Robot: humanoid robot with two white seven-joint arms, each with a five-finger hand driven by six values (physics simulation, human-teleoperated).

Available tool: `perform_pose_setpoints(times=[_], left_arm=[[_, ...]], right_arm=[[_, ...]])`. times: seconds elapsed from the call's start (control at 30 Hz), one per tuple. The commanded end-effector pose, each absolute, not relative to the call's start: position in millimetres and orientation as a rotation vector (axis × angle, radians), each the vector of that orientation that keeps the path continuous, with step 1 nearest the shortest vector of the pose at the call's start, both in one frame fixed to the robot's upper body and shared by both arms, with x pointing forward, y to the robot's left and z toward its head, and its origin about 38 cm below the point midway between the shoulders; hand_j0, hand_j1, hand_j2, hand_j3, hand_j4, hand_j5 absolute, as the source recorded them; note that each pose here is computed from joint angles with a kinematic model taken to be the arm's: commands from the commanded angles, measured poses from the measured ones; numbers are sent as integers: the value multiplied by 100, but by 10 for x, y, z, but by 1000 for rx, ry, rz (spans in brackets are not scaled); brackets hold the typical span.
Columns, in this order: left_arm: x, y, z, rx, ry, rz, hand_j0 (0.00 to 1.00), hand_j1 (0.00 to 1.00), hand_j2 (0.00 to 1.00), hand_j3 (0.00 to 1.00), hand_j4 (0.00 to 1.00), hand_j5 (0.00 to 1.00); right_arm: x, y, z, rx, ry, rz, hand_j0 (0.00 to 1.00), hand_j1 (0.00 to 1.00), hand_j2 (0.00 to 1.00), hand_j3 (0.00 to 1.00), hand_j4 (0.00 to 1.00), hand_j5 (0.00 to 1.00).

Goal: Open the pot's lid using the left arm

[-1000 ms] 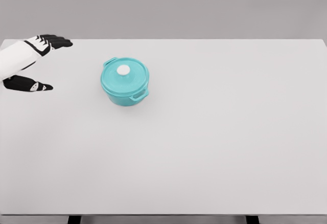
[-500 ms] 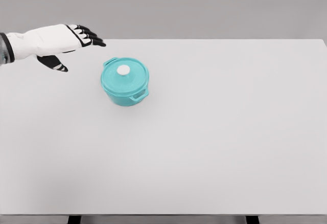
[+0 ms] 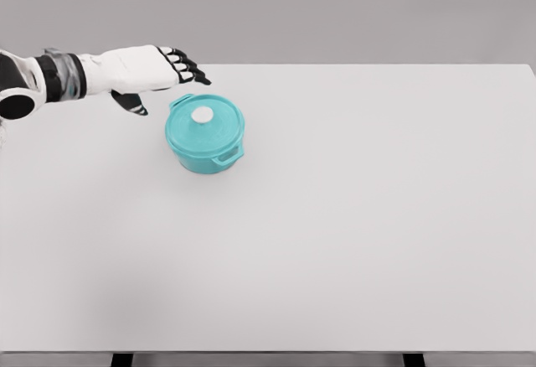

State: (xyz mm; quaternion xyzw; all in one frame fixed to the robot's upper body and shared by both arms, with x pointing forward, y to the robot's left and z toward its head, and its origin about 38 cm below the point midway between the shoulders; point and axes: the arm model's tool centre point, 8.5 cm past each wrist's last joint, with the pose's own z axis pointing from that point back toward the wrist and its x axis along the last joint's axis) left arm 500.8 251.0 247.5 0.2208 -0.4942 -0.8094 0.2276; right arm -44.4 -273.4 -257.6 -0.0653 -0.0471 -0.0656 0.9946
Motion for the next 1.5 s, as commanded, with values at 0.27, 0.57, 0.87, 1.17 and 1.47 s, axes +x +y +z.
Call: perform_pose_setpoints(times=[0.27,0.57,0.87,1.17,1.47], left_arm=[[5064,2130,2500,581,-1355,-2341,100,100,100,100,100,100],[5012,1968,2336,523,-1327,-2399,100,100,100,100,100,100],[4990,1904,2314,484,-1333,-2412,100,100,100,100,100,100],[4964,1779,2319,429,-1294,-2490,100,100,100,100,100,100],[5026,1918,2276,441,-1204,-2491,100,100,100,100,100,100]], right_arm=[[-443,-2734,-2576,-131,-95,-132,100,100,100,100,100,100],[-443,-2733,-2576,-129,-95,-132,100,100,100,100,100,100],[-443,-2734,-2576,-131,-95,-132,100,100,100,100,100,100],[-443,-2734,-2576,-131,-95,-132,100,100,100,100,100,100],[-453,-2734,-2575,-131,-93,-132,100,100,100,100,100,100]])
